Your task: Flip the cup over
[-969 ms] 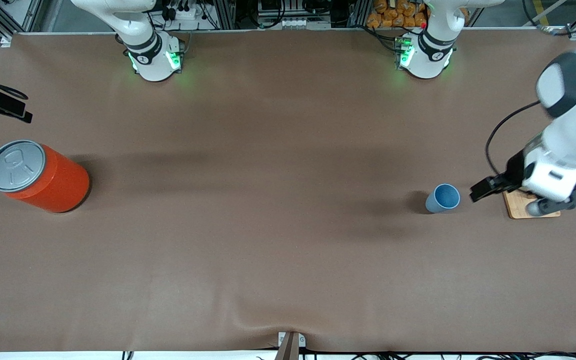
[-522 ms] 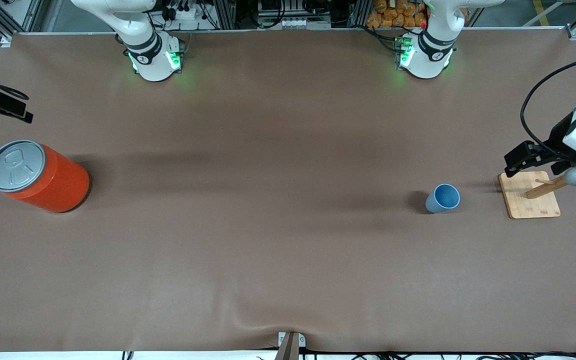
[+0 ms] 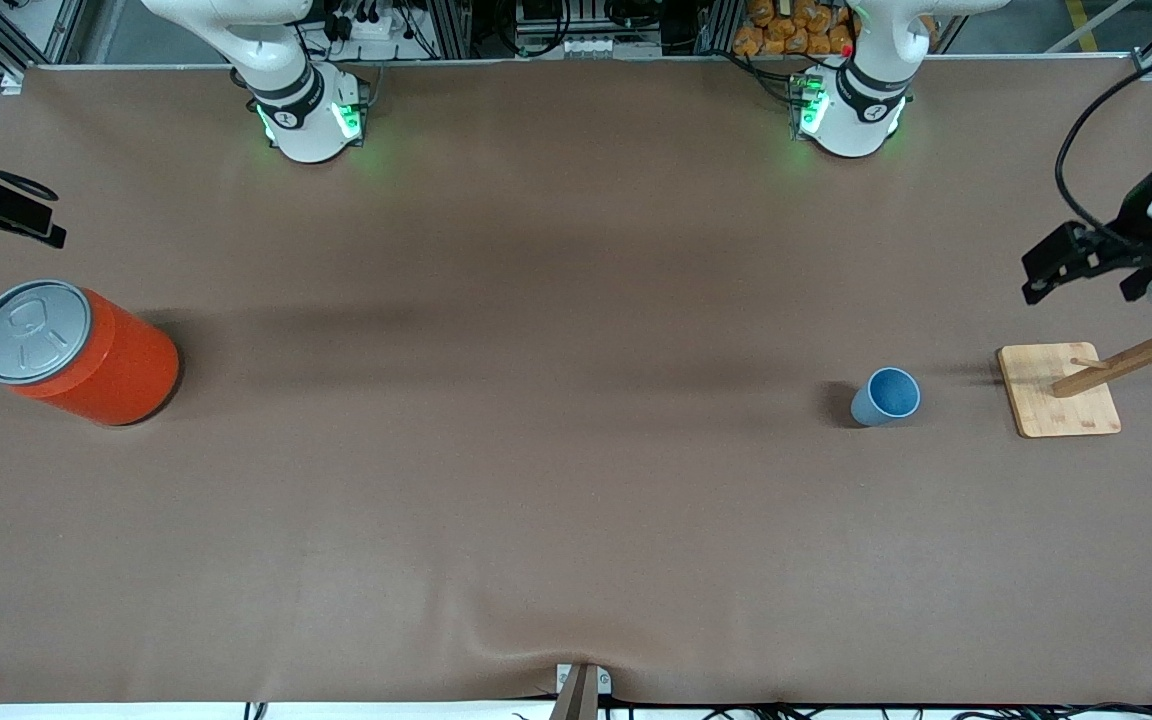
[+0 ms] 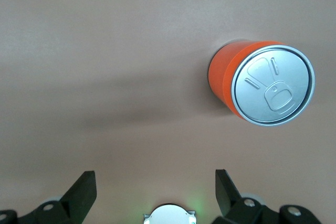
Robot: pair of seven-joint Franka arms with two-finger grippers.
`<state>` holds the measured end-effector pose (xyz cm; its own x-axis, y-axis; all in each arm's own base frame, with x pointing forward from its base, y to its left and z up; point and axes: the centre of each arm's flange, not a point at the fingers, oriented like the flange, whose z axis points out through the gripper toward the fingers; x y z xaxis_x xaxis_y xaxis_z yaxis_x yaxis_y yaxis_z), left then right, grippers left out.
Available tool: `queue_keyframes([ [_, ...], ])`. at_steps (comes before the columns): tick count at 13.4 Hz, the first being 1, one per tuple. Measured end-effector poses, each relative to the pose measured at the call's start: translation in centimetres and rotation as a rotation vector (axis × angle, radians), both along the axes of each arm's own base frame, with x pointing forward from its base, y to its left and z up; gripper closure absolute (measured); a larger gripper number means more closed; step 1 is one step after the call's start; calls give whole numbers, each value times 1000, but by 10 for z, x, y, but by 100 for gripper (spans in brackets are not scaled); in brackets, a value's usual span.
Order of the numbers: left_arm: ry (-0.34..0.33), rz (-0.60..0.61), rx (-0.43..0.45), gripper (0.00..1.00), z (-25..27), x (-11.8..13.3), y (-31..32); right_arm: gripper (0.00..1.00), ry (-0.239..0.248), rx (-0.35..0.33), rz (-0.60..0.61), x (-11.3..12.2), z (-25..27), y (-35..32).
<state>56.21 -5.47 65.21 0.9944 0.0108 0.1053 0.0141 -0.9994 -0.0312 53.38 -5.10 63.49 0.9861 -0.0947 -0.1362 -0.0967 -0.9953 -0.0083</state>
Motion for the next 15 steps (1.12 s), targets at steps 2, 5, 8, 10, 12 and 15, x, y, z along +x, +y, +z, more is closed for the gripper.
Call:
queue_keyframes([
  [2, 13, 5, 3, 0, 3, -8, 3, 0, 0, 0, 1, 0, 0, 1],
  [5, 20, 28, 3, 0, 1, -7, 16, 0, 0, 0, 2, 0, 0, 1],
  [8, 24, 20, 4, 0, 3, -11, 11, 0, 0, 0, 3, 0, 0, 1],
  [10, 32, 16, 5, 0, 3, -12, 8, 0, 0, 0, 3, 0, 0, 2],
  [12, 69, 17, 6, 0, 0, -16, 8, 0, 0, 0, 3, 0, 0, 2],
  [15, 105, 3, 6, 0, -4, -20, 7, 0, 0, 0, 4, 0, 0, 2],
])
